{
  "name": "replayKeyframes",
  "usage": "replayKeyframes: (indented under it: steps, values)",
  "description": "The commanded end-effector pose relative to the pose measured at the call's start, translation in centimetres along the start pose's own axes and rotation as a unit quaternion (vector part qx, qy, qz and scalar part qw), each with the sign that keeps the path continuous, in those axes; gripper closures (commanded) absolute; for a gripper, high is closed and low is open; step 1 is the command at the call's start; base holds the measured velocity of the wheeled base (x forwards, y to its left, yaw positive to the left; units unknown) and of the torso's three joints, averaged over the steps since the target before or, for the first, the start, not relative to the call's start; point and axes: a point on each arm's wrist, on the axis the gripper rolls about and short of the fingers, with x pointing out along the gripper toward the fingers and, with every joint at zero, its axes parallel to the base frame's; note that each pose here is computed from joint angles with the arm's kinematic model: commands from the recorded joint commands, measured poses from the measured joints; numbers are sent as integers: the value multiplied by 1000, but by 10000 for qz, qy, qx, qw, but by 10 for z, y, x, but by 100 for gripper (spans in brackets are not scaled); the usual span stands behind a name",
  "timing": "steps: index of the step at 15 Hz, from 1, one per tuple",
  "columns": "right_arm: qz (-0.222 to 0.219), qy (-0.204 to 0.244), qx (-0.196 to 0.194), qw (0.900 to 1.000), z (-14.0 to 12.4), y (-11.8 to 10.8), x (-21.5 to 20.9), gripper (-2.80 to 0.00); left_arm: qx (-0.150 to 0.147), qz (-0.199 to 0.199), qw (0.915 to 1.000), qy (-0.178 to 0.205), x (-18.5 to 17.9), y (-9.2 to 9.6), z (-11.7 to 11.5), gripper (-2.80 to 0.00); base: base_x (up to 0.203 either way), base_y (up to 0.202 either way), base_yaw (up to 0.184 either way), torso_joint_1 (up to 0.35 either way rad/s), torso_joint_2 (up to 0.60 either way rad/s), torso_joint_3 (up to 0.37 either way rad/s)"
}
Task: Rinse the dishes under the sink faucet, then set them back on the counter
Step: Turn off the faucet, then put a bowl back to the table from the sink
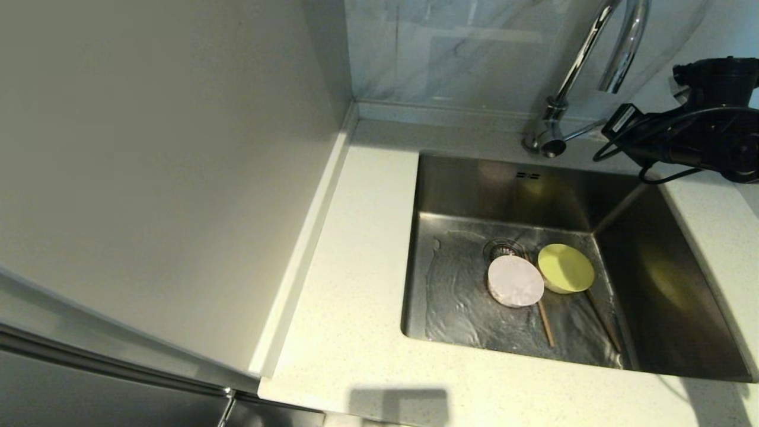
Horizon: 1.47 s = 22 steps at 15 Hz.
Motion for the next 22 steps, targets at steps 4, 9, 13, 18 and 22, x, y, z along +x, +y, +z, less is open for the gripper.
replayKeyframes:
  steps: [4, 9, 13, 18, 22]
  values:
    - [81, -73, -8, 9999, 3, 3, 1, 0, -2, 2, 10000, -19, 0, 0, 0, 0, 0, 0, 0, 0, 0, 0]
    - [-311, 276, -219, 9989, -12, -16, -17, 0, -2, 2, 10000, -19, 0, 0, 0, 0, 0, 0, 0, 0, 0, 0]
    - [-784, 435, -338, 9954, -16, -31, -78, 0, -2, 2, 10000, -19, 0, 0, 0, 0, 0, 0, 0, 0, 0, 0]
    - [-1821, 1781, -1966, 9468, -57, -66, -201, 0, -2, 2, 10000, -19, 0, 0, 0, 0, 0, 0, 0, 0, 0, 0]
    - [-1866, 2000, -3194, 9073, -66, -55, -256, 0, -2, 2, 10000, -19, 0, 0, 0, 0, 0, 0, 0, 0, 0, 0]
